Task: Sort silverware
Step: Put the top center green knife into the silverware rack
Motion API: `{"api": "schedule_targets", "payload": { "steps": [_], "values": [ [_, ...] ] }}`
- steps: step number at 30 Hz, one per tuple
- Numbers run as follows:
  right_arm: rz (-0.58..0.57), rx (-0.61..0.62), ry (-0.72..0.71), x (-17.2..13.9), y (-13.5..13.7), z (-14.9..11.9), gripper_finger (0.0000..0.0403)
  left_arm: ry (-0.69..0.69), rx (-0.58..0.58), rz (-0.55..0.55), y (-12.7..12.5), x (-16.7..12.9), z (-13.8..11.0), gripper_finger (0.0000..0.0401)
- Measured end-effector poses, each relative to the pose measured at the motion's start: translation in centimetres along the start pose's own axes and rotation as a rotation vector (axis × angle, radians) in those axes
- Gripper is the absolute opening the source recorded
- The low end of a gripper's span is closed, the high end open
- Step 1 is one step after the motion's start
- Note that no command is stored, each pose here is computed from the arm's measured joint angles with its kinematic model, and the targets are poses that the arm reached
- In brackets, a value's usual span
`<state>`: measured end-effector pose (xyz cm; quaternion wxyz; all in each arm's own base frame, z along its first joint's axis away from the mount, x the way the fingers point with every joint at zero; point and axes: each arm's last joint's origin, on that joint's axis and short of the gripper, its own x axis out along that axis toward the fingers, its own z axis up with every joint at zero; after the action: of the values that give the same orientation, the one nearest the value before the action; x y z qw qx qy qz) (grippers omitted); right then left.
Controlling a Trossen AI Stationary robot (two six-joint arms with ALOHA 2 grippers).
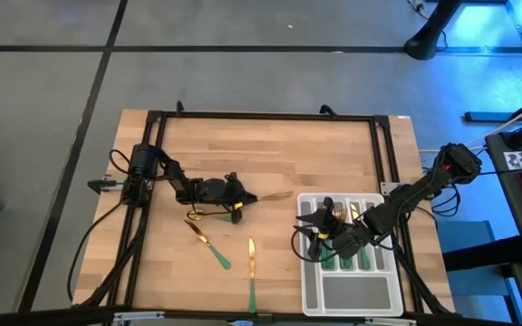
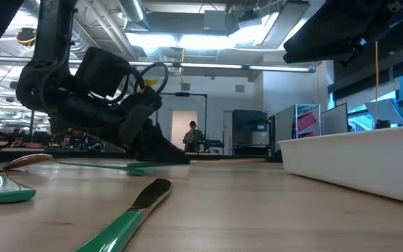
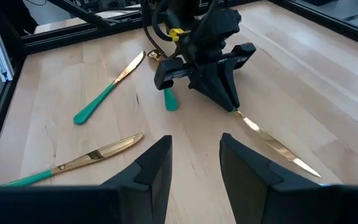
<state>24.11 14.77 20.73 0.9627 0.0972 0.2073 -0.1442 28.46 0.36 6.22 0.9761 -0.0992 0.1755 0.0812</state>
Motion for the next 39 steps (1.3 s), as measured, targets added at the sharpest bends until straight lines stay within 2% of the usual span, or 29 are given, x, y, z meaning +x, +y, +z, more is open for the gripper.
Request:
{"api": "schedule_targets", "payload": {
  "steps": [14, 18, 20, 22, 26, 29, 32, 36, 39],
  "values": [
    [0.001, -0.002, -0.003, 0.0, 0.0, 0.0, 0.0133, -0.041, 0.005, -0.017, -0.8, 0.0, 0.3, 0.0019],
    [-0.103, 0.008, -0.057, 0.6, -0.8, 0.5, 0.0133, -0.041, 0.005, -0.017, -0.8, -0.1, 0.3, 0.0019],
    [-0.124, -0.003, -0.031, 1.5, -1.7, 1.3, 0.0133, -0.039, 0.006, -0.017, -0.8, 0.0, 0.3, 0.0019],
    [-0.084, -0.004, 0.039, 2.6, -2.9, 2.3, 0.0133, -0.039, 0.01, -0.017, -0.8, -0.1, 0.3, 0.0019],
    [0.064, -0.015, 0.189, 5.3, -6.0, 3.6, 0.0144, -0.037, 0.013, -0.016, -0.8, 0.0, 0.3, 0.0019],
    [0.148, -0.038, 0.254, 6.8, -8.3, 4.1, 0.0173, -0.031, 0.014, -0.014, -0.8, 0.0, 0.3, 0.0019],
    [0.22, -0.154, 0.278, 8.0, -9.9, 4.2, 0.0211, -0.028, 0.012, -0.014, -0.8, 0.0, 0.3, 0.0019],
    [0.218, -0.207, 0.334, 10.4, -11.7, 3.4, 0.0247, -0.026, 0.012, -0.01, -0.8, 0.0, 0.2, 0.0019],
    [0.187, -0.269, 0.377, 12.4, -12.4, 2.7, 0.0254, -0.027, 0.011, -0.009, -0.8, 0.0, 0.2, 0.0019]
  ]
}}
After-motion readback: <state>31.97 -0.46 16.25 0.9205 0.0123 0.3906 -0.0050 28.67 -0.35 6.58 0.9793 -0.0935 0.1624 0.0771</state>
